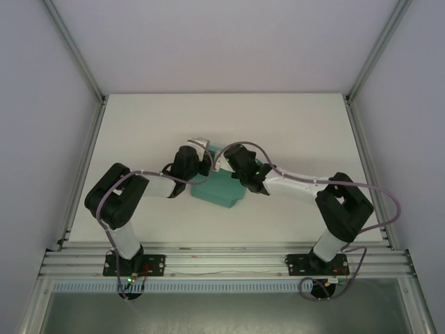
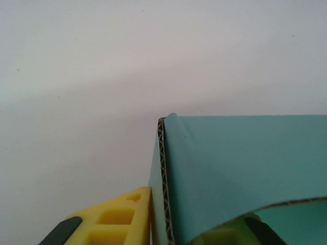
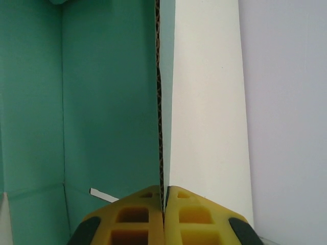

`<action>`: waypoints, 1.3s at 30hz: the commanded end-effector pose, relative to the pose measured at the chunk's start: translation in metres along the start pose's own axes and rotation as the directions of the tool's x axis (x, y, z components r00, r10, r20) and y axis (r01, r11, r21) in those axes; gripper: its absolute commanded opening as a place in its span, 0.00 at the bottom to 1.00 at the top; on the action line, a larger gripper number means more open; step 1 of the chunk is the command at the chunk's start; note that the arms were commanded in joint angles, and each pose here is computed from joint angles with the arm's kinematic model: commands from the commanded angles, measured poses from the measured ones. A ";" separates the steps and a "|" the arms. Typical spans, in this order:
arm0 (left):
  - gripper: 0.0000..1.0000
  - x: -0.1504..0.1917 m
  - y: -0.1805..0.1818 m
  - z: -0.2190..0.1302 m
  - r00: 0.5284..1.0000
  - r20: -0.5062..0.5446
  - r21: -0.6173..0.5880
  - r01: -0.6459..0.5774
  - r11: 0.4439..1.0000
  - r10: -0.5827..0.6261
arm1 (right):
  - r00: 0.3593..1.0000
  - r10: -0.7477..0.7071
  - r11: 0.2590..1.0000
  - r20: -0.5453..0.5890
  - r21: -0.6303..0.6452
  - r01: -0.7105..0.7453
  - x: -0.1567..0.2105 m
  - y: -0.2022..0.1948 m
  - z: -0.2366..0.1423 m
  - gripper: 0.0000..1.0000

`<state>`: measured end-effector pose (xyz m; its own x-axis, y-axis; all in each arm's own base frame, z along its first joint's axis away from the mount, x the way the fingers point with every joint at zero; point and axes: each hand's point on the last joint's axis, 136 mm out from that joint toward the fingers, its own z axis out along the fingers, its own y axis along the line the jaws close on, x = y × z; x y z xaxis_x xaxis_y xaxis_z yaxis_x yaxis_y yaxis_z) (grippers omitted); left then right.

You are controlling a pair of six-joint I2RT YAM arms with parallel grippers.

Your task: Assemble paper box

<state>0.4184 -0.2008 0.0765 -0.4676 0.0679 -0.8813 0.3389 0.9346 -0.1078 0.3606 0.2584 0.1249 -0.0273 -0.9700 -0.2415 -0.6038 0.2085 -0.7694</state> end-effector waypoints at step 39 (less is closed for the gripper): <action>0.03 0.051 -0.064 0.006 0.984 -0.032 0.200 -0.167 0.965 0.177 | 0.626 0.689 0.314 -0.364 -0.629 -0.711 -0.011 0.029 0.016 0.60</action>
<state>0.3848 -0.2647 0.0709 -0.3560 0.1621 -0.9203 0.5786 0.8116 -0.0808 0.3810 0.2787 0.1226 -0.6741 -0.4615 -0.5768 -0.6805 0.6917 0.2418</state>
